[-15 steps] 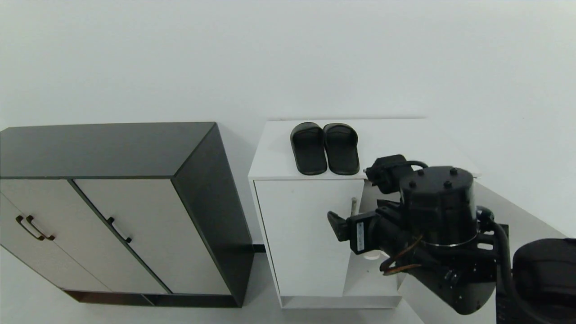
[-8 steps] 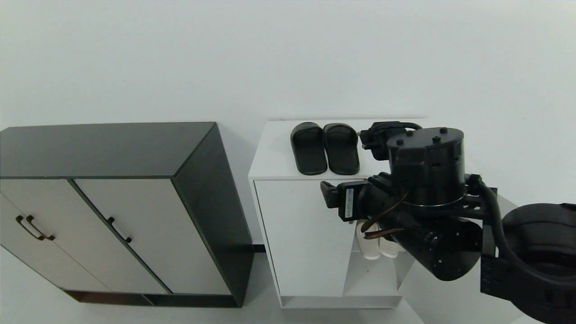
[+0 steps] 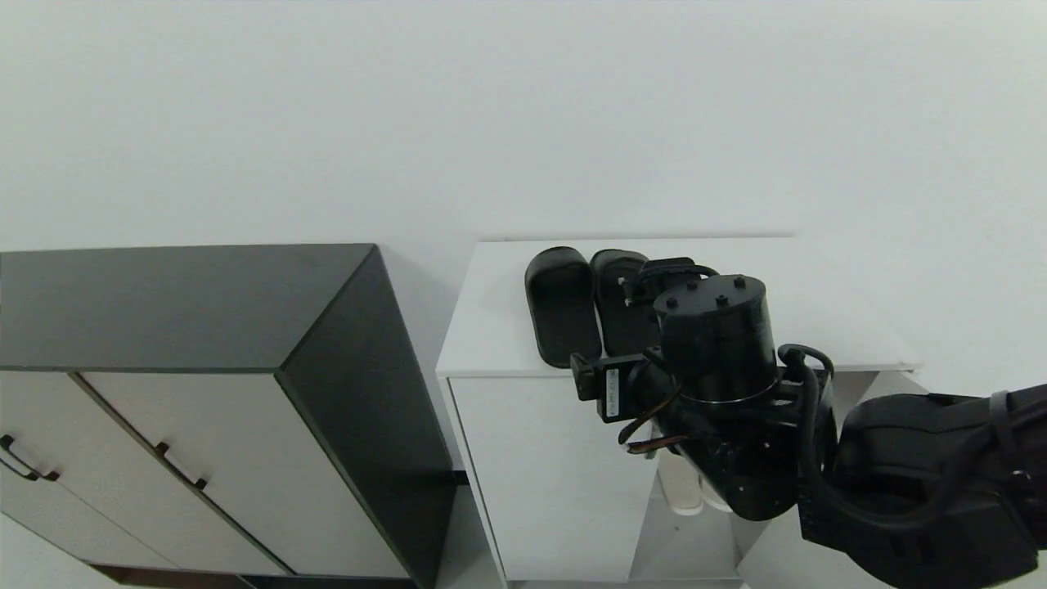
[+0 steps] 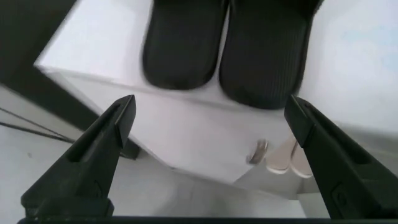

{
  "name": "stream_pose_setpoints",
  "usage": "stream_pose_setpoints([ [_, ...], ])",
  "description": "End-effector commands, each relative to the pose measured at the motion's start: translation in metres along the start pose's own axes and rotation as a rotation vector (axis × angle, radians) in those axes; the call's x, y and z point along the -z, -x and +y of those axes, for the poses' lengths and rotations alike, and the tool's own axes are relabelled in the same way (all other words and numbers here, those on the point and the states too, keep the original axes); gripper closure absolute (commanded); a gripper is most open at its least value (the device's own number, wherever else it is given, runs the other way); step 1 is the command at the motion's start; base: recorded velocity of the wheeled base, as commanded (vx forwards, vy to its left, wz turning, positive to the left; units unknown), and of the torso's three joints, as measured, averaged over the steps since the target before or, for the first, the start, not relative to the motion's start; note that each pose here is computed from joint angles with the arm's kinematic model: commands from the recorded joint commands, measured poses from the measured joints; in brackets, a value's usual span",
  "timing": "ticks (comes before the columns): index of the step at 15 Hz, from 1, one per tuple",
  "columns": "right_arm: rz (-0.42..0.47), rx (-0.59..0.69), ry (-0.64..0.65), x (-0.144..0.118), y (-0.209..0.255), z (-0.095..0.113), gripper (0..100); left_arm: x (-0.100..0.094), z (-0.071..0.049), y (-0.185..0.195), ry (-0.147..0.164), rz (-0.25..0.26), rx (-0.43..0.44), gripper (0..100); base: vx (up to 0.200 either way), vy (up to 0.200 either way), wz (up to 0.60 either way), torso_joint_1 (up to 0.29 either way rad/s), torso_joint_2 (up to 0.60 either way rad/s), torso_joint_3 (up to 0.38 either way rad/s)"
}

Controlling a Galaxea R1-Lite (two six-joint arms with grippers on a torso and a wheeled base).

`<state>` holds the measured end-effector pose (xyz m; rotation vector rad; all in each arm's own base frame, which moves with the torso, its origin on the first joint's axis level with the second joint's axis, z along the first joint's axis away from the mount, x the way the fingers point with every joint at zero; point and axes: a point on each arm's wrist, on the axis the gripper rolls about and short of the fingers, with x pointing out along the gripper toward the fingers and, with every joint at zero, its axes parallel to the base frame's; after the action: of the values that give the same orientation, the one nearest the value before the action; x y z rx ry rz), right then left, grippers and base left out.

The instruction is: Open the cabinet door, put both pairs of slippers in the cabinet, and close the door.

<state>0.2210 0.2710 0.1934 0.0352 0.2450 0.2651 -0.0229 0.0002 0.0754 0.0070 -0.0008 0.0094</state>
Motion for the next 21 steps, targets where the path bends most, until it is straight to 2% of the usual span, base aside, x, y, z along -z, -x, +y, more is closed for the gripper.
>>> stream_pose_setpoints([
  [1,0.011,0.001,0.01,0.007,0.0,-0.001,0,0.0,0.0,0.0,-0.001,0.001,-0.001,100,0.2,0.0,0.0,0.002,0.0,0.007],
  [8,-0.001,0.003,0.006,0.008,-0.01,-0.004,0,0.0,0.0,0.0,0.001,0.001,-0.001,100,0.0,0.0,0.0,0.0,0.0,0.0],
  [21,-0.051,0.053,0.026,0.0,-0.082,0.007,0,0.0,0.0,0.0,0.01,0.001,-0.003,100,0.0,0.0,0.0,0.0,0.0,0.0],
])
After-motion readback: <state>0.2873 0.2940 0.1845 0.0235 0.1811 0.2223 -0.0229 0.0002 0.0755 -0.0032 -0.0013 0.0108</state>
